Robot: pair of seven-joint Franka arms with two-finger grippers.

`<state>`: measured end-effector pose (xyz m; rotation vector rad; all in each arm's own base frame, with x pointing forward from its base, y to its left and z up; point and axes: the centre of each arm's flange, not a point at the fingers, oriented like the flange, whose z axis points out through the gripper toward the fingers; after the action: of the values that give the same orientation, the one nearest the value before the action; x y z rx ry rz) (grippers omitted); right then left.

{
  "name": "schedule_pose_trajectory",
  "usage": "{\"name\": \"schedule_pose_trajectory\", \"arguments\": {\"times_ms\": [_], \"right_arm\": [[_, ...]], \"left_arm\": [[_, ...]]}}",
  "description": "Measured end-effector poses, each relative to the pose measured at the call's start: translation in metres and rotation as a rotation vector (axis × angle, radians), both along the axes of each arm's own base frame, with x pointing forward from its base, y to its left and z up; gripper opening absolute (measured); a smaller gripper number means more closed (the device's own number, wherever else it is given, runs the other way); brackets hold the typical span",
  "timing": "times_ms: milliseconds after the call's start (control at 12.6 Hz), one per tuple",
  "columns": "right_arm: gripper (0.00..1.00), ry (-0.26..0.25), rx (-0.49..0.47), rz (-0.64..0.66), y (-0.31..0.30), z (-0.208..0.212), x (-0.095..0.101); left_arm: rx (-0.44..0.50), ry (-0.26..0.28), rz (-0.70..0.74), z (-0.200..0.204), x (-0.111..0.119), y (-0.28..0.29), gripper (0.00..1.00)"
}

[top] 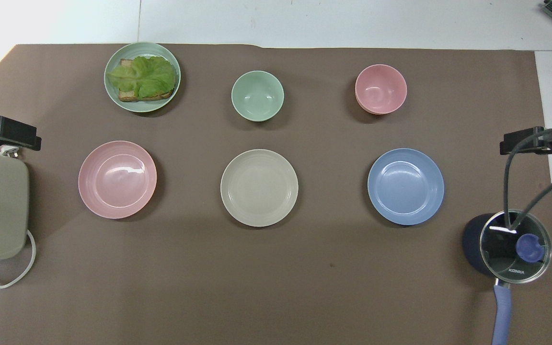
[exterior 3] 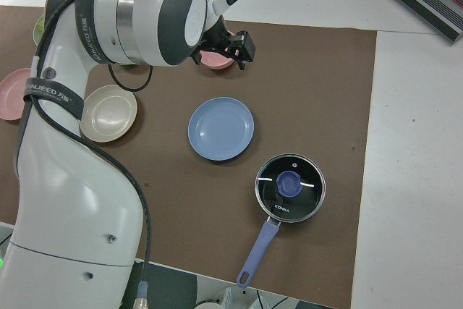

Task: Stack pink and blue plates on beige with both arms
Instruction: 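Move the left gripper toward the pink plate's near rim, then grasp the pink plate's rim with the left gripper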

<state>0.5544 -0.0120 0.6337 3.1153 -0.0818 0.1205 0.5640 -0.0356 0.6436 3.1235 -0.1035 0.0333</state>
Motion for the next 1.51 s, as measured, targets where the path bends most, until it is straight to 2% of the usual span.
{"name": "schedule_pose_trajectory", "arguments": {"times_ms": [159, 396, 1030, 1189, 1348, 1506], "right_arm": [[1.00, 0.000, 0.000, 0.000, 0.000, 0.000, 0.000], [1.00, 0.000, 0.000, -0.001, -0.001, 0.000, 0.000], [1.00, 0.000, 0.000, -0.006, -0.003, 0.000, 0.000], [1.00, 0.000, 0.000, -0.006, -0.003, 0.000, 0.000], [1.00, 0.000, 0.000, -0.007, -0.004, 0.000, 0.000], [1.00, 0.000, 0.000, -0.007, -0.004, 0.000, 0.000]], "left_arm": [[0.002, 0.032, 0.005, -0.017, 0.000, 0.002, 1.00], [0.003, 0.073, 0.054, -0.088, 0.007, 0.028, 1.00], [-0.005, 0.100, 0.118, -0.280, 0.003, 0.063, 1.00], [-0.008, 0.116, 0.131, -0.312, 0.001, 0.070, 1.00], [-0.009, 0.141, 0.135, -0.325, -0.004, 0.072, 1.00], [-0.009, 0.149, 0.133, -0.326, -0.005, 0.071, 0.74]]}}
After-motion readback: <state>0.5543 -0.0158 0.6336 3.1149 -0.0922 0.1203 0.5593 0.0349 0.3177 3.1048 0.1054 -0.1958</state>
